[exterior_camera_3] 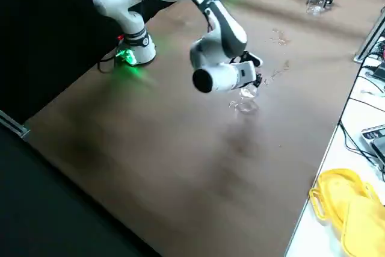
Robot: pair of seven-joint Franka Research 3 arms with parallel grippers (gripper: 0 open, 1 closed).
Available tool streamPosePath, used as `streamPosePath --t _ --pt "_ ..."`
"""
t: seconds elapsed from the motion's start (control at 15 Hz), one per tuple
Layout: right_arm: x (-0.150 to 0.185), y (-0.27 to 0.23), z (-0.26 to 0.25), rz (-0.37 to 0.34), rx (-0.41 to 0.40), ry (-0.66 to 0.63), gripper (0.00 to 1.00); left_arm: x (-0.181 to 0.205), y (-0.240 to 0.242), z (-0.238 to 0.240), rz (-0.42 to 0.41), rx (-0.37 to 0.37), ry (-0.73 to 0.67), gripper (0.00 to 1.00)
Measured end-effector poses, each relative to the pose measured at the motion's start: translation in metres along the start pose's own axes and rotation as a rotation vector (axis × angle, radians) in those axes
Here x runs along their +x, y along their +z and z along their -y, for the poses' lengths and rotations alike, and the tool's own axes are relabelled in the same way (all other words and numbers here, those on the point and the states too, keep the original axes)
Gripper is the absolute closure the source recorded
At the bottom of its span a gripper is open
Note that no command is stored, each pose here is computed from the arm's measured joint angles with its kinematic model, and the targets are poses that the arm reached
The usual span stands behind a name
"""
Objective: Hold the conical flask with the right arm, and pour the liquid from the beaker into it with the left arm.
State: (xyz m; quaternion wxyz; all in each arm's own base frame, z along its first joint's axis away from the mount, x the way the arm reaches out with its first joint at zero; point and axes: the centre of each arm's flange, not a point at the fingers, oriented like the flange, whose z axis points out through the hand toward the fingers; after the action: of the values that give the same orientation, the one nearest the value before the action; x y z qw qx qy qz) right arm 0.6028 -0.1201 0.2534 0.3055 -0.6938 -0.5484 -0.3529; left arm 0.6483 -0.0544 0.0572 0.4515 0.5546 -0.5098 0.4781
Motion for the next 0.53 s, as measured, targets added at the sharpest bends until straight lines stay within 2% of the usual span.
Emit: streamPosePath --t 0.2,0.53 --pt "-0.028 -0.044 0.003 0.005 0.006 -0.023 0.61 -0.001 -0.021 0.006 0.031 0.021 0.010 0.00" --pt "-0.079 -0.038 0.014 -0.018 0.044 -0.032 0.61 0.024 -0.055 0.020 0.117 0.014 0.032 0.00"
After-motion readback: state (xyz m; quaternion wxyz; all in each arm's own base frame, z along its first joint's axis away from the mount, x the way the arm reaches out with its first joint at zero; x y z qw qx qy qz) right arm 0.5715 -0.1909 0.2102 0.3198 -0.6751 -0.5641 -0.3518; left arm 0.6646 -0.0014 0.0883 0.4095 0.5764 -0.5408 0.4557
